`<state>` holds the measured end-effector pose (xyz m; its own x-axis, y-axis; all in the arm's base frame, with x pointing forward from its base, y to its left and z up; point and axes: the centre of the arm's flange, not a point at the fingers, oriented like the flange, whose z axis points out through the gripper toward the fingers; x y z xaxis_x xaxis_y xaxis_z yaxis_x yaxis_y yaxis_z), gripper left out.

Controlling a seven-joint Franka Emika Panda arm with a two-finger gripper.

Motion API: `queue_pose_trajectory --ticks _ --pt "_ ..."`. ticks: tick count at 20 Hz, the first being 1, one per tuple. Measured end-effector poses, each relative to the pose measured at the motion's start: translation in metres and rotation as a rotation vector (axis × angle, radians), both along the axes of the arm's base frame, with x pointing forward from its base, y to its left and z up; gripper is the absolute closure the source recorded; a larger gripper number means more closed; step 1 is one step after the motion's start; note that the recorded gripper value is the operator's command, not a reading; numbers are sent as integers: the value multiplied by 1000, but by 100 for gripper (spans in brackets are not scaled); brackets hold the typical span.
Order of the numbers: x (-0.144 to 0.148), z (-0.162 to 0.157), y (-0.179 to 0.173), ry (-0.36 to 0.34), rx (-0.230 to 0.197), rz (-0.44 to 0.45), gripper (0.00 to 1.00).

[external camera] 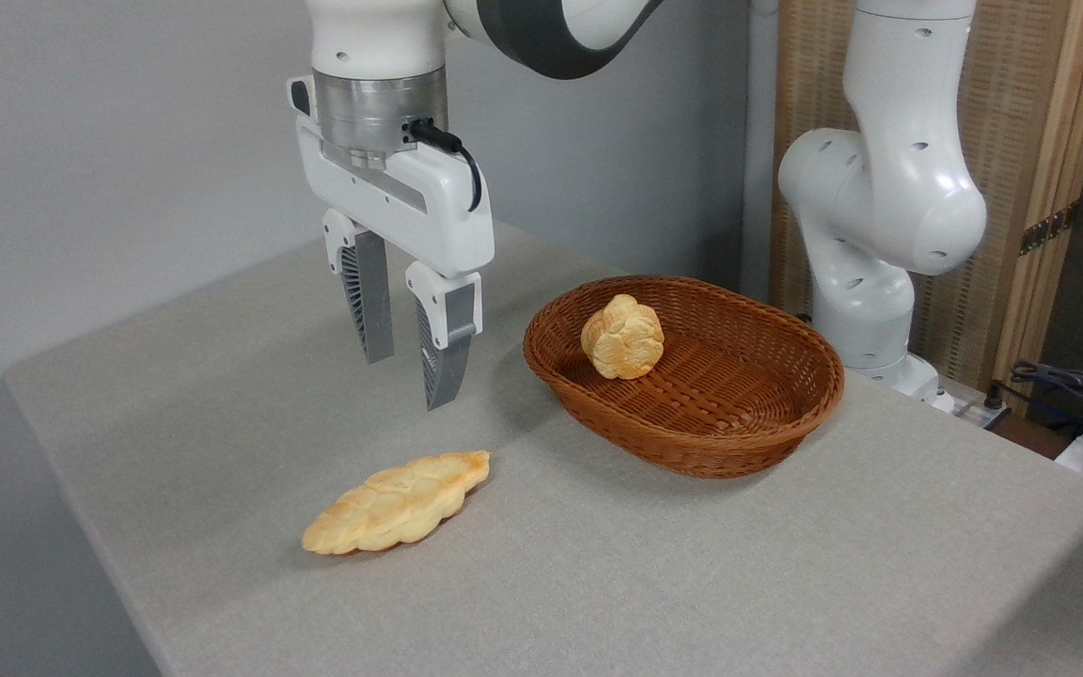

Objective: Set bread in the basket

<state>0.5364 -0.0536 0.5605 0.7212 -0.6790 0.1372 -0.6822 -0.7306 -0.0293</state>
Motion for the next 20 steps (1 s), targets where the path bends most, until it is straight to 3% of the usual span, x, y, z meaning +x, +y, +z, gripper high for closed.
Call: queue_pose_trajectory --ticks 20 --pt "4 9 -3 -17 -2 2 0"
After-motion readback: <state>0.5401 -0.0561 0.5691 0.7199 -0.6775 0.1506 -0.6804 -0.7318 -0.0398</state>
